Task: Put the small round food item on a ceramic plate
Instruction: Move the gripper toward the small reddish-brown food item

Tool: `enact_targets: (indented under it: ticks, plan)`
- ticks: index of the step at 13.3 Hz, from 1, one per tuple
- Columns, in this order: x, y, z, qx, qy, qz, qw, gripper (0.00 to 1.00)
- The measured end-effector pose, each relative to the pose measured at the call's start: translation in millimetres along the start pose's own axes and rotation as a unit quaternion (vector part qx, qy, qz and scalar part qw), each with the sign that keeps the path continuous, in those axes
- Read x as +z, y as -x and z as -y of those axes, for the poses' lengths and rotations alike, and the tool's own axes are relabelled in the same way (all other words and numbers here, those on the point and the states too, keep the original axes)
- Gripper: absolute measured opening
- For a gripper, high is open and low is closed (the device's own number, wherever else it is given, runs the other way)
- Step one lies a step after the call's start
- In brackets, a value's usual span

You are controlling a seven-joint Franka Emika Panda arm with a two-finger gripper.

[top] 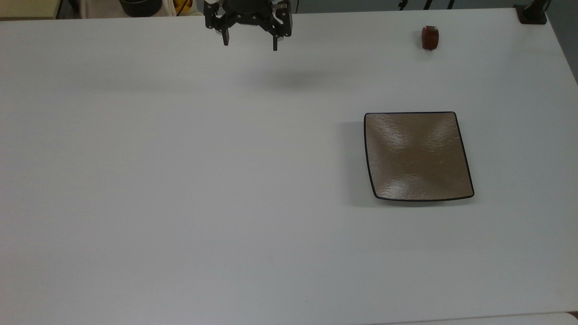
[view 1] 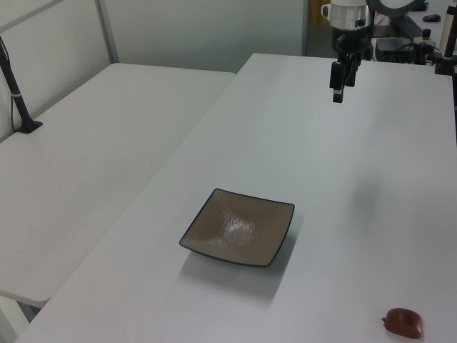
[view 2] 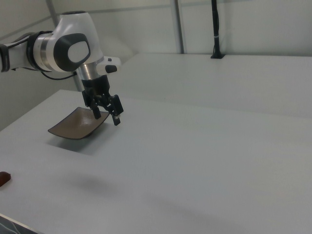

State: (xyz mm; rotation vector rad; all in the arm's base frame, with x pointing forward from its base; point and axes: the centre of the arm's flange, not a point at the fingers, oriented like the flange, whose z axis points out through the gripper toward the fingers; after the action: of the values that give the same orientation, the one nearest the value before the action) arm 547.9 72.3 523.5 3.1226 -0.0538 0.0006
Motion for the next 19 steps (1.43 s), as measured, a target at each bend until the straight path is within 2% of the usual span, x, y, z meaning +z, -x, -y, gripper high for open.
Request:
enact_targets:
  ticks: [11,15,18,19]
  plan:
    - [11.5,-2.5,5.1,-0.005,0.001,0.01,0.9999,1.0]
    - [21.9,-5.5,11.1,-0.009,-0.003,-0.012,0.9999,1.0]
    - [34.8,1.3,45.3,-0.04,-0.004,-0.012,0.9991,1.0]
    - [37.8,8.2,70.9,-0.055,-0.006,-0.008,0.9985,1.0]
